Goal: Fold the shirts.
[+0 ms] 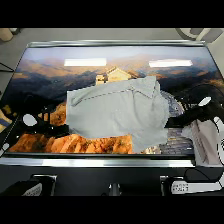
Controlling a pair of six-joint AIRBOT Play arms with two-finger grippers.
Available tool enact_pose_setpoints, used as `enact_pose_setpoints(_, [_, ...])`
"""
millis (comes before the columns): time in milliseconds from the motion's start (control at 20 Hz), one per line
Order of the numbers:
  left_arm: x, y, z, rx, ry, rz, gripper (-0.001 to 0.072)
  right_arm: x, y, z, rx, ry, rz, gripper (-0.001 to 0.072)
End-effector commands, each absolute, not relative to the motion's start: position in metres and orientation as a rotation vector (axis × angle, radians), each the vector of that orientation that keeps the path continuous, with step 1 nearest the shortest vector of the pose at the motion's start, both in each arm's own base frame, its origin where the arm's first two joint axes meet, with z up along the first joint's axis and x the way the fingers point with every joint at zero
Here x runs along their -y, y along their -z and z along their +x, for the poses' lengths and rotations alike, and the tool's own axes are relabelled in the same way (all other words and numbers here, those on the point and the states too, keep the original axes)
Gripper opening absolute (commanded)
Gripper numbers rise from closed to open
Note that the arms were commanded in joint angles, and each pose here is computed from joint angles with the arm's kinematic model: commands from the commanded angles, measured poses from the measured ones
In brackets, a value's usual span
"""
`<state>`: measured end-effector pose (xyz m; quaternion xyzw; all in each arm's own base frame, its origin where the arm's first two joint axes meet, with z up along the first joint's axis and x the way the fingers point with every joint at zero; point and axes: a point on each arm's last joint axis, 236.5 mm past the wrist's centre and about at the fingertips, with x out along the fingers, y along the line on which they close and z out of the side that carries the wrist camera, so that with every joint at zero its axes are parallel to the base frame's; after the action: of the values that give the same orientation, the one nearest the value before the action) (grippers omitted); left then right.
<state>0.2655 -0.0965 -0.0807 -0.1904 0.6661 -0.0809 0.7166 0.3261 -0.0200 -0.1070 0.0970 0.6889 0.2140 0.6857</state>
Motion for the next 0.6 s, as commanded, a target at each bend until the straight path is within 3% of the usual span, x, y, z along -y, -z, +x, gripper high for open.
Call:
enact_pose_setpoints(0, [0.098, 0.059, 0.278, -1.404, 0.198, -0.413, 0.0029, 0.015, 0.112, 0.335, -1.513, -0.496, 0.243, 0.0021])
enact_pose_setpoints(100, [0.096, 0.019, 0.308, -1.277, 0.212, -0.399, 0.0028, 0.02, 0.084, 0.352, -1.425, -0.519, 0.16, 0.0019])
enact_pose_setpoints(200, [0.09, -0.075, 0.351, -1.013, 0.24, -0.333, 0.0027, 0.03, 0.016, 0.387, -1.237, -0.494, 0.034, 0.0018])
enact_pose_setpoints(350, [0.075, -0.3, 0.373, -0.438, 0.257, -0.231, 0.0028, 0.023, -0.206, 0.432, -0.667, -0.389, -0.149, 0.0019])
enact_pose_setpoints(450, [0.065, -0.47, 0.323, 0.023, 0.272, -0.216, 0.0028, 0.013, -0.401, 0.392, -0.16, -0.233, -0.344, 0.0019])
enact_pose_setpoints(550, [0.056, -0.579, 0.242, 0.362, 0.279, -0.204, 0.0028, 0.004, -0.546, 0.293, 0.268, -0.013, -0.523, 0.0019])
